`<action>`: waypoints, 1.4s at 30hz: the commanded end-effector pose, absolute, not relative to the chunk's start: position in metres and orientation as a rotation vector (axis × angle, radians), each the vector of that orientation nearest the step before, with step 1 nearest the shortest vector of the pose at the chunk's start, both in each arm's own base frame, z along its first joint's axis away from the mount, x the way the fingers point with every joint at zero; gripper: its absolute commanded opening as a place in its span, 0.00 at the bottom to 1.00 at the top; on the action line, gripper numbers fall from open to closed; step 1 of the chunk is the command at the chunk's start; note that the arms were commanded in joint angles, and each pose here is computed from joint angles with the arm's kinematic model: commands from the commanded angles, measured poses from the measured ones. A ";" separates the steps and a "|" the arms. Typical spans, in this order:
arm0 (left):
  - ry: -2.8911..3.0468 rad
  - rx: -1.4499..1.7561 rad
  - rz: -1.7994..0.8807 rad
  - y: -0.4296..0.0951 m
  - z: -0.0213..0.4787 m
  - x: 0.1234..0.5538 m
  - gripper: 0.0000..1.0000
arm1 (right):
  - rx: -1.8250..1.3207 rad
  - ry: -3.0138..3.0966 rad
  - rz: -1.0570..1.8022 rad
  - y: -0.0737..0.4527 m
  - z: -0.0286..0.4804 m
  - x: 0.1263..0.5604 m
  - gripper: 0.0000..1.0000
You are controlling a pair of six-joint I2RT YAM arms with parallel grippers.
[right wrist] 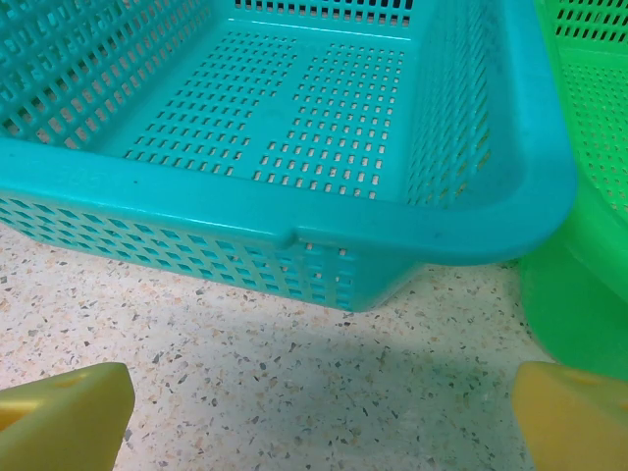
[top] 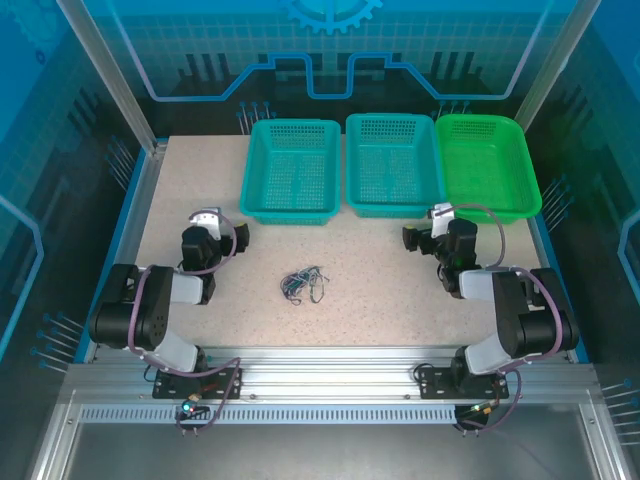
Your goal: Untangle the cables
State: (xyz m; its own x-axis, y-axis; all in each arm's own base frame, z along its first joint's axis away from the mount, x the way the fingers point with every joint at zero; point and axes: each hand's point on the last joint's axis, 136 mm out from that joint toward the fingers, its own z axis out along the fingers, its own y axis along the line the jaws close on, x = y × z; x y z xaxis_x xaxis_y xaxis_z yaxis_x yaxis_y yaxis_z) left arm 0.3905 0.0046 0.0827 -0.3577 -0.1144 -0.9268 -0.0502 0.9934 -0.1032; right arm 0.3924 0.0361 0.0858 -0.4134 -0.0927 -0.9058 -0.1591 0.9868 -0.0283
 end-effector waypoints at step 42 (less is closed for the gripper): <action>2.530 -0.017 -0.700 -0.191 0.168 0.287 0.71 | -0.482 2.332 0.608 0.242 0.195 0.296 0.87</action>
